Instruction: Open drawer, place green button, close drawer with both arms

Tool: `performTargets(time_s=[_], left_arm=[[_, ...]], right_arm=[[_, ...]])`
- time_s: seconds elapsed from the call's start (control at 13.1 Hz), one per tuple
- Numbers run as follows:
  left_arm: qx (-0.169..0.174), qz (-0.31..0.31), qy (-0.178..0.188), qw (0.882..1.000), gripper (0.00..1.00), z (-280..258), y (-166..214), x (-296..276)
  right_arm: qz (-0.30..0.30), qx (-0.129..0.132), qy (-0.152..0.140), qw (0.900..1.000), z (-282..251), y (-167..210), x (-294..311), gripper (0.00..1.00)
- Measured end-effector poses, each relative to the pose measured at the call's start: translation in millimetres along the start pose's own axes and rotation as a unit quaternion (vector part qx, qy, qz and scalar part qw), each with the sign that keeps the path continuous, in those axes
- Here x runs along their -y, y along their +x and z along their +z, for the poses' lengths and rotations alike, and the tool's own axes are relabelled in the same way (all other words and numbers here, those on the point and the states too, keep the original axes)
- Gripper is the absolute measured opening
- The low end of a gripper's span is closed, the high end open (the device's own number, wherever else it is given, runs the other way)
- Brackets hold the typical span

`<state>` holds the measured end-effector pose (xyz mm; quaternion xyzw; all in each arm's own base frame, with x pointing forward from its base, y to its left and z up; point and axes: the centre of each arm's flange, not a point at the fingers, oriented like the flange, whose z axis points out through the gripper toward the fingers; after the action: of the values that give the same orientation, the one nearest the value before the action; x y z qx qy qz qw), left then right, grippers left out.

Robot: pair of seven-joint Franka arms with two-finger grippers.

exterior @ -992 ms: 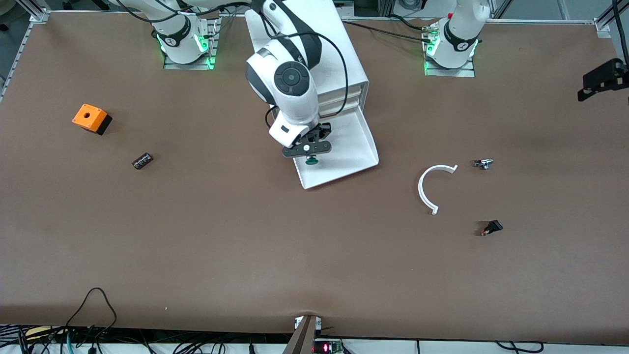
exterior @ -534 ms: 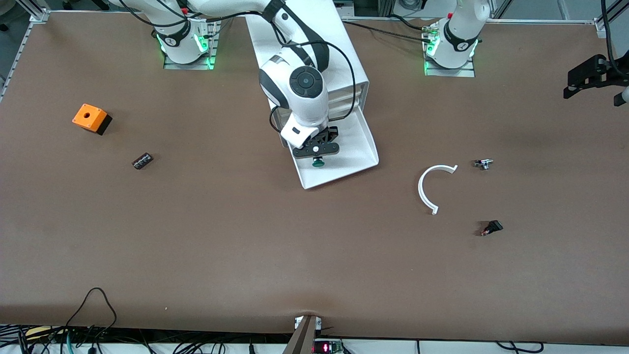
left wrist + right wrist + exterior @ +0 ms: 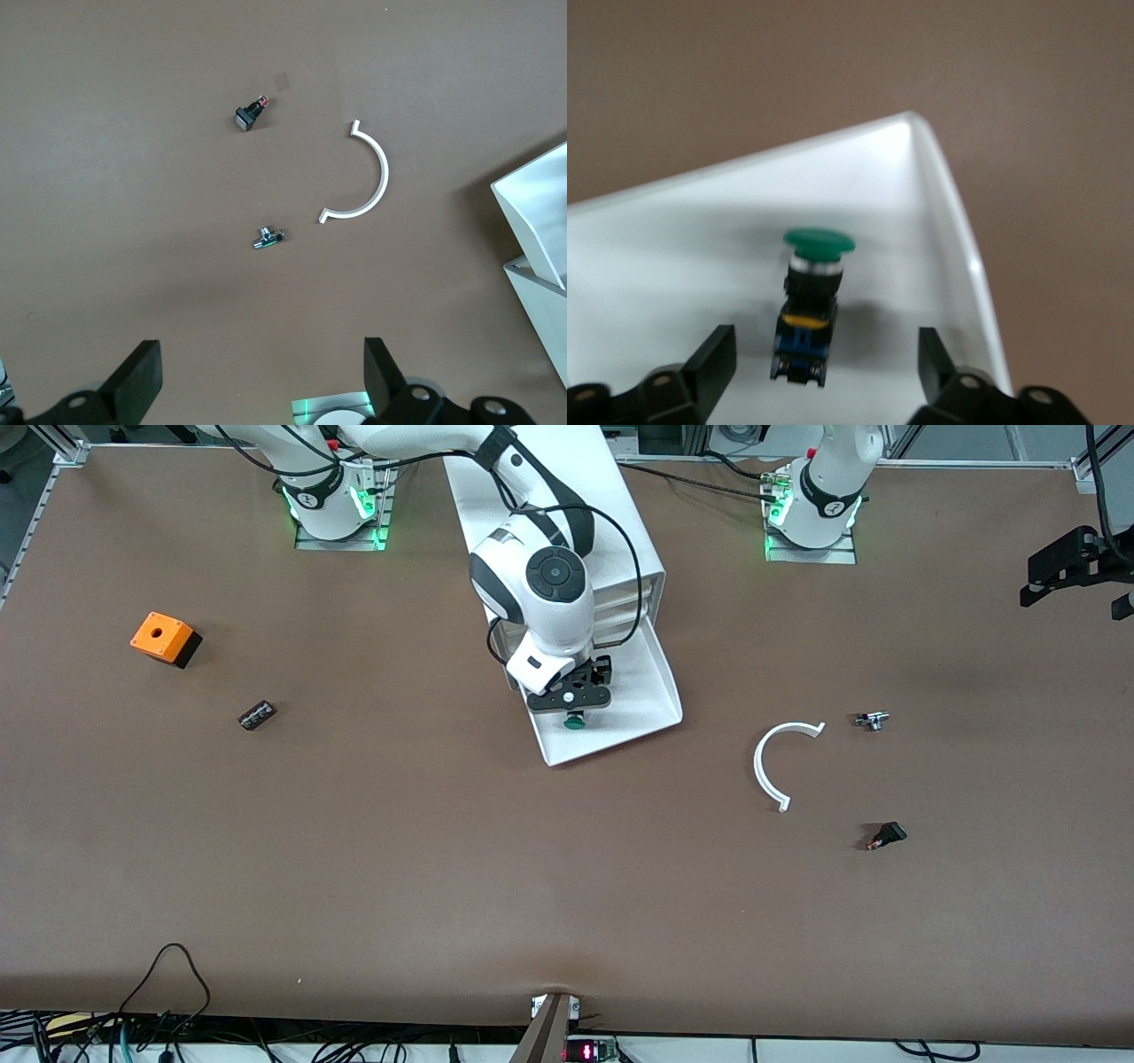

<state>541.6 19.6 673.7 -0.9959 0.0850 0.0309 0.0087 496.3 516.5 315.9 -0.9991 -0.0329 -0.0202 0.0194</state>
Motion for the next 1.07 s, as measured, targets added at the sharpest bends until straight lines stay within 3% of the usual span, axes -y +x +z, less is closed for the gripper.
performTargets(time_s=[0.08,0.23,0.31,0.46,0.69,1.07], left_arm=[[-0.002,0.001,0.000,1.000,1.00,-0.8,0.1,-0.8],[-0.004,0.003,0.001,1.000,1.00,-2.1,0.1,-3.1],[-0.003,0.004,0.000,1.000,1.00,-0.9,0.6,-3.8],[0.009,0.008,-0.021,1.000,1.00,17.0,8.0,-7.3],[0.027,0.010,-0.041,0.999,1.00,67.5,38.8,-20.6],[0.030,-0.094,-0.048,0.994,1.00,132.4,91.8,-126.1]], right_arm=[[0.013,-0.019,0.004,1.000,-19.6,16.3,-12.3,1.00],[0.028,-0.055,0.012,0.998,-70.4,46.2,-46.0,1.00],[0.029,-0.061,0.008,0.998,-92.8,57.0,-67.1,1.00],[0.024,-0.057,0.000,0.998,-127.7,75.5,-113.2,1.00],[0.010,-0.033,0.022,0.999,-178.3,96.6,-193.2,1.00],[-0.040,-0.005,0.045,0.998,-255.1,84.8,-326.5,1.00]])
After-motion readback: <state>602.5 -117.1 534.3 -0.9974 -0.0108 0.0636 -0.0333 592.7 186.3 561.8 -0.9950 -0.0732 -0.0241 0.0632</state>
